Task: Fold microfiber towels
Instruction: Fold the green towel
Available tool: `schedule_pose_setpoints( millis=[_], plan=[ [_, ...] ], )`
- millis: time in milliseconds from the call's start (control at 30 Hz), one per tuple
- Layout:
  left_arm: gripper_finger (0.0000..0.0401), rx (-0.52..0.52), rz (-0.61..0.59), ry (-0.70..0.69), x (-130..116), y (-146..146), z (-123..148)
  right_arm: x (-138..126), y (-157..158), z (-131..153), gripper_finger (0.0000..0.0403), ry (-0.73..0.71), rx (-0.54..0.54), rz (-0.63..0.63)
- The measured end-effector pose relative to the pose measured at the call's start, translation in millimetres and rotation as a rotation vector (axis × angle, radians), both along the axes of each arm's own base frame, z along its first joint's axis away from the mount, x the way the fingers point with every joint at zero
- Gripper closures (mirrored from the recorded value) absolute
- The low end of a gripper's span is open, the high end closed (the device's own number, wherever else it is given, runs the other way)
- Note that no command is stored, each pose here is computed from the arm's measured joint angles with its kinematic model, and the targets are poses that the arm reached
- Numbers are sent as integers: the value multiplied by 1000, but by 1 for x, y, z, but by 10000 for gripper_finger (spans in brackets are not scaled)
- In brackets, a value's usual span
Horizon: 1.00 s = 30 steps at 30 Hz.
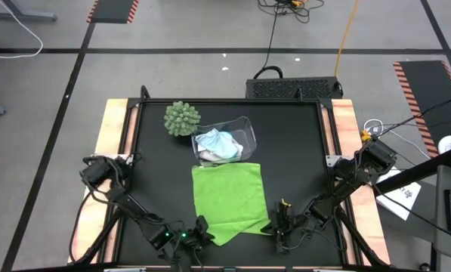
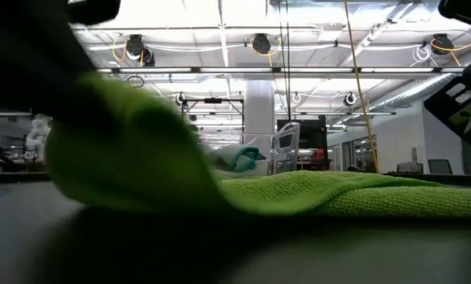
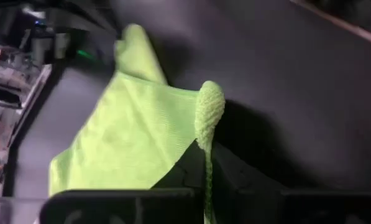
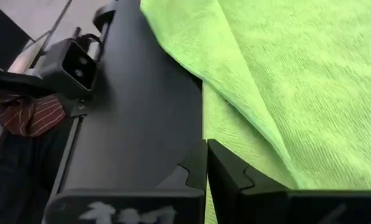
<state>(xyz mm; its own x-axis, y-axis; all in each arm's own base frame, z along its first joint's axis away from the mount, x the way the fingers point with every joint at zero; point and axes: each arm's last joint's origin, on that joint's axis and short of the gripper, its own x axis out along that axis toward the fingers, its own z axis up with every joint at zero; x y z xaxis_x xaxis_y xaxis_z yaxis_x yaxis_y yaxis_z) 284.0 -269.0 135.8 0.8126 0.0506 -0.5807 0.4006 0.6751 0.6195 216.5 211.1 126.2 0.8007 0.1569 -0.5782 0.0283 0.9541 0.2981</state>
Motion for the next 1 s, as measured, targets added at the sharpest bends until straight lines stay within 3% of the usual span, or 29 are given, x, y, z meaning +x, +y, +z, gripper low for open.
schedule_pose_setpoints(
  millis=[267,367,800,1000],
  plan=[
    [395,-104,106,-57,5,21,41,-1,6,5,401,-84,-123,133],
    [397,-93,138,-74,4,28,51,1,6,7,393,-121,-165,150],
    [398,-179,276,-222,8,60,102,16,-15,3,235,-85,-250,71],
    [399,-177,272,-220,8,62,104,22,-25,5,199,-105,-323,14]
  ],
)
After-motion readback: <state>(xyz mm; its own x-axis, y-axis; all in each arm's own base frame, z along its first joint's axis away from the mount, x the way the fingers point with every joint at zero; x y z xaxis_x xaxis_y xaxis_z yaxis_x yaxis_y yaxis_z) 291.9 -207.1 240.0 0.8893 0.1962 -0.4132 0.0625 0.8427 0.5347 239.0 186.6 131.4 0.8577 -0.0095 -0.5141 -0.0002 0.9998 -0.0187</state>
